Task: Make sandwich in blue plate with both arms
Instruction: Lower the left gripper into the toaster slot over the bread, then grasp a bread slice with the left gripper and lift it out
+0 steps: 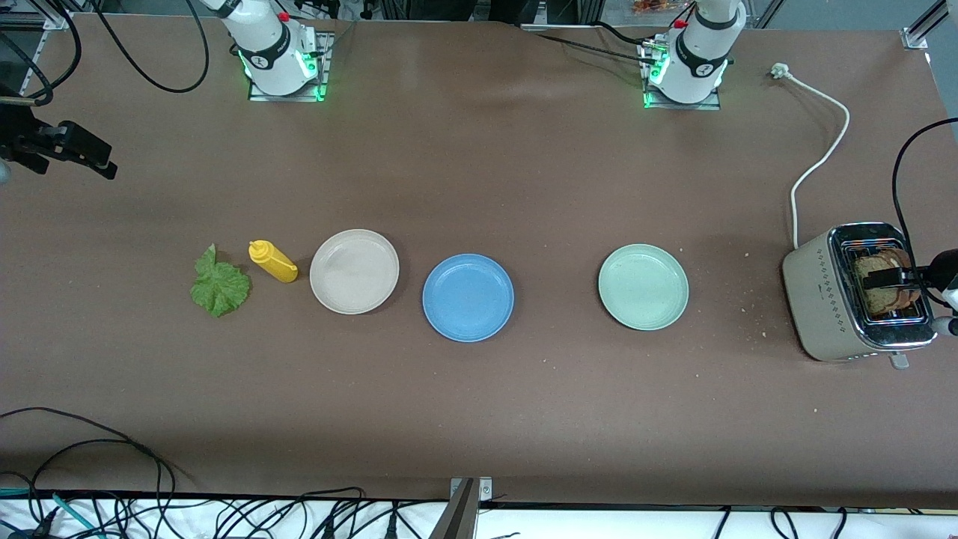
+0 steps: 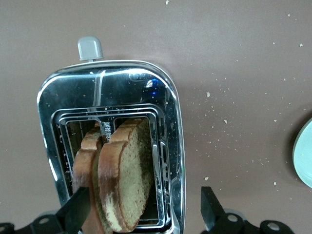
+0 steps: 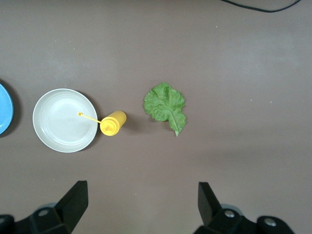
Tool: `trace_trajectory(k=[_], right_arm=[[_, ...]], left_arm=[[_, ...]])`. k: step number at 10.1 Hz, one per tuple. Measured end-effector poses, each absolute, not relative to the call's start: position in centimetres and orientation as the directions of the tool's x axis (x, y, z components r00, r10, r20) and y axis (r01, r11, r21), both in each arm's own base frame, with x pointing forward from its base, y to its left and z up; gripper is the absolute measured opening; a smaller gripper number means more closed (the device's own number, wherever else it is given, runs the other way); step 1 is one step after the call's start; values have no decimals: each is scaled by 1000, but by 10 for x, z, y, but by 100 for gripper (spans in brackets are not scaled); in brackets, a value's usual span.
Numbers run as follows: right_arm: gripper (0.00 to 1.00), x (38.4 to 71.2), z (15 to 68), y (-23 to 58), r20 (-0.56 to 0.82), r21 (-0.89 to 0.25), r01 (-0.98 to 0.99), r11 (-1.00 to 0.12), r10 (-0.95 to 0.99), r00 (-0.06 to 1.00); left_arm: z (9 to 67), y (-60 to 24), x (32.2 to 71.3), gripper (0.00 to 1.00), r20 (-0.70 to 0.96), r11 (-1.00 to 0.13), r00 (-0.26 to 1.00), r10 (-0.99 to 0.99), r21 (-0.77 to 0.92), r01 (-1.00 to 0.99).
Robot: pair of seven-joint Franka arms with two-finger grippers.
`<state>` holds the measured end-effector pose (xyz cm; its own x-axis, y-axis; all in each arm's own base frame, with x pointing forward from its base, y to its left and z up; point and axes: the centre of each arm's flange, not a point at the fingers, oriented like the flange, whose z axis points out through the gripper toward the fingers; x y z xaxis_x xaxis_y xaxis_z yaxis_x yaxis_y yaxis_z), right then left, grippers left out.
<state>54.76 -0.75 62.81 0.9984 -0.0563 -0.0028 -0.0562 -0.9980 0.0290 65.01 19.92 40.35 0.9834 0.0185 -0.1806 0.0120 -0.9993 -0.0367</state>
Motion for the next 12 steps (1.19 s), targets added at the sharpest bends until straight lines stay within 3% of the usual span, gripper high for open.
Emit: trace_trajectory(k=[5, 7, 8, 12], right_arm=[[100, 548, 628, -7, -3, 29, -56, -998, -56, 998], [100, 548, 628, -7, -3, 29, -56, -998, -56, 998], [100, 548, 628, -7, -3, 29, -56, -998, -56, 998], [100, 548, 628, -7, -3, 29, -56, -998, -56, 998]], left_arm=[[388, 204, 653, 100, -186, -999, 982, 20, -33, 14], [386, 204, 653, 94, -188, -999, 982, 19, -33, 14], [386, 204, 653, 86, -187, -999, 982, 19, -33, 13], [388, 205, 654, 28, -182, -999, 983, 19, -34, 13]])
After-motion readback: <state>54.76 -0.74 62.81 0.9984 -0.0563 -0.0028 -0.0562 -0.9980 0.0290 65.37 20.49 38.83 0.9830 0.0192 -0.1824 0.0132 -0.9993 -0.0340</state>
